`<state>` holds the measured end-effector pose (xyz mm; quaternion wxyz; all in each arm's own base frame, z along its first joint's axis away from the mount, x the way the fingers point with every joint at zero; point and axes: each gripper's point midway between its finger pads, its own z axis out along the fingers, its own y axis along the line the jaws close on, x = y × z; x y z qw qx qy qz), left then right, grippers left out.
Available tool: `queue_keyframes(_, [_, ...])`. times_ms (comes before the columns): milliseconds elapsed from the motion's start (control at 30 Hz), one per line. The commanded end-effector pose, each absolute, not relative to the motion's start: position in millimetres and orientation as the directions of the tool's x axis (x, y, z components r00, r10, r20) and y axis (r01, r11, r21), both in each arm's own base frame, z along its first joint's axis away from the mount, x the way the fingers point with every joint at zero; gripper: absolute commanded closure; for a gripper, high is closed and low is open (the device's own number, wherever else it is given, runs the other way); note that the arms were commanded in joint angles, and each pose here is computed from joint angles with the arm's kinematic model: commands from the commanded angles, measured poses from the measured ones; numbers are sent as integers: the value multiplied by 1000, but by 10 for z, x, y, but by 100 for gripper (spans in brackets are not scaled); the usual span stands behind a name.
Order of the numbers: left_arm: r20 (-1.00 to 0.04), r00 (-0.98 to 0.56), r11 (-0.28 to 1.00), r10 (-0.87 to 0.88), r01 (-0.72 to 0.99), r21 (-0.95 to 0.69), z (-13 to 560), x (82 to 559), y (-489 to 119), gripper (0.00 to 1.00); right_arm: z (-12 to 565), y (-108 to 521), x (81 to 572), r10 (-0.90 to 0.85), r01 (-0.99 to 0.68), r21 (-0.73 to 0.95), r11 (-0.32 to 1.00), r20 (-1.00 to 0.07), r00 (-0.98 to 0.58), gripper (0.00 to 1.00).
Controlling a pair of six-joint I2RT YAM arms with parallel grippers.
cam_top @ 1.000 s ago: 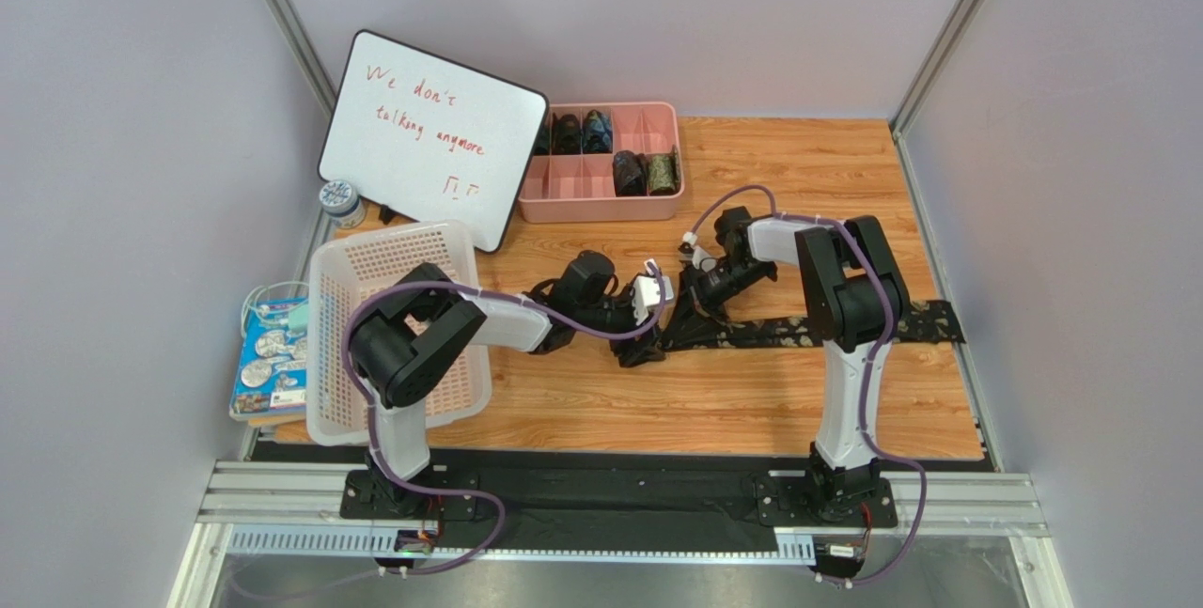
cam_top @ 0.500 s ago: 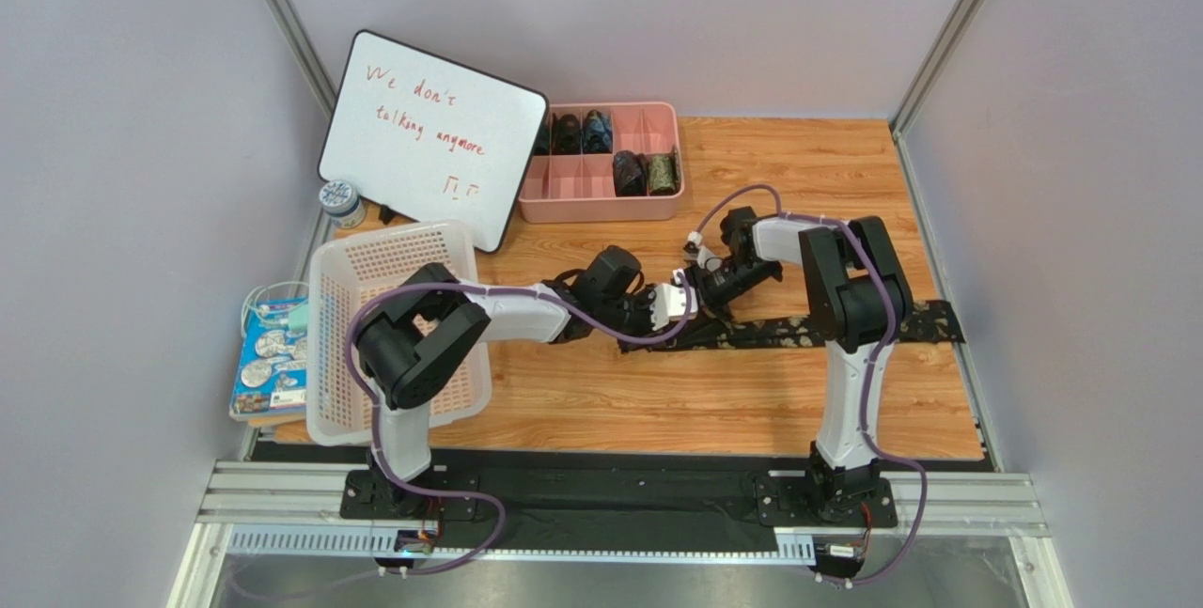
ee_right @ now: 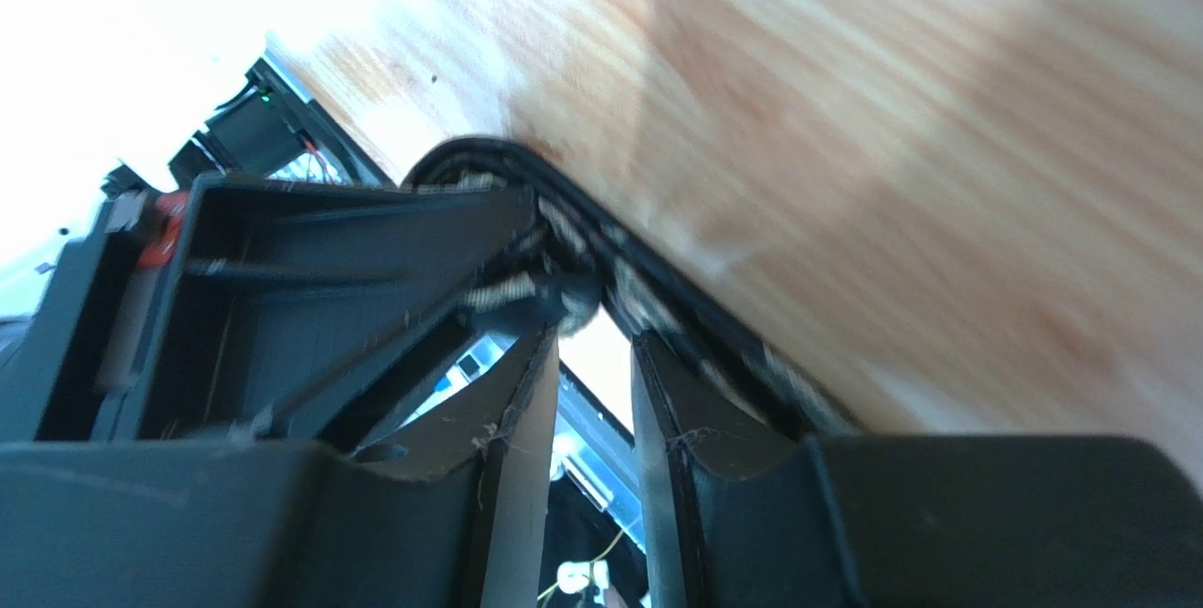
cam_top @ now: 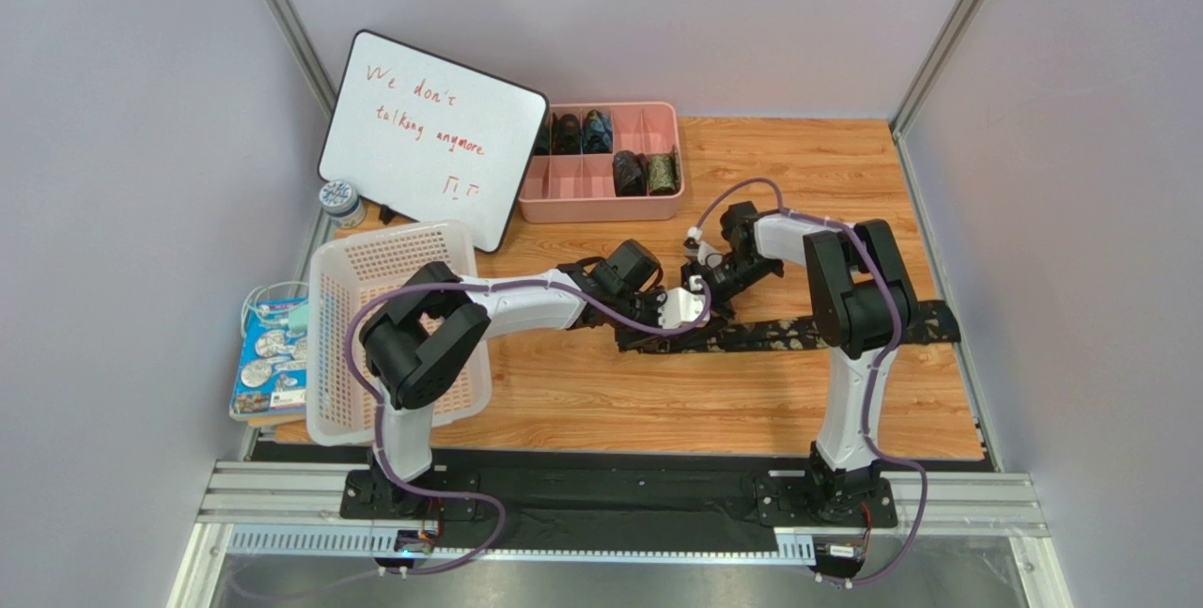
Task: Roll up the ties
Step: Roll the tie at the center of the board.
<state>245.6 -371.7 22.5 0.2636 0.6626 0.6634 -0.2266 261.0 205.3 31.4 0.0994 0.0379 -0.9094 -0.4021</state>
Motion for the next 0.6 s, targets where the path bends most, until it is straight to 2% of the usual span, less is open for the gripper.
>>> queue_keyframes(0, [-512, -36, 15, 858, 999, -44, -121, 2237, -3395, 85, 223, 2193, 2743, -154, -21, 746, 665, 110, -982, 69])
queue_keyframes(200, [-523, -58, 29, 850, 998, -63, -99, 2238, -3451, 84, 77, 2288, 2669, -193, -63, 715, 696, 102, -976, 70])
queue_keyframes(267, [-527, -66, 34, 847, 997, -70, -90, 2235, -3458, 79, -85, 2211, 2632, -194, -73, 649, 758, 117, -974, 74])
queue_keyframes(400, [-576, -85, 49, 813, 996, -78, 18, 2223, -3489, 62, -316, 2042, 2567, -177, -55, 547, 836, 174, -969, 84])
queue_keyframes(433, [-597, -107, 75, 795, 994, -79, 95, 2256, -3491, 51, -385, 1985, 2560, -170, -52, 515, 856, 186, -968, 89])
queue_keyframes(567, [-684, -157, 133, 712, 987, -88, 310, 2400, -3514, 36, -481, 1898, 2532, -167, -49, 458, 888, 221, -961, 99])
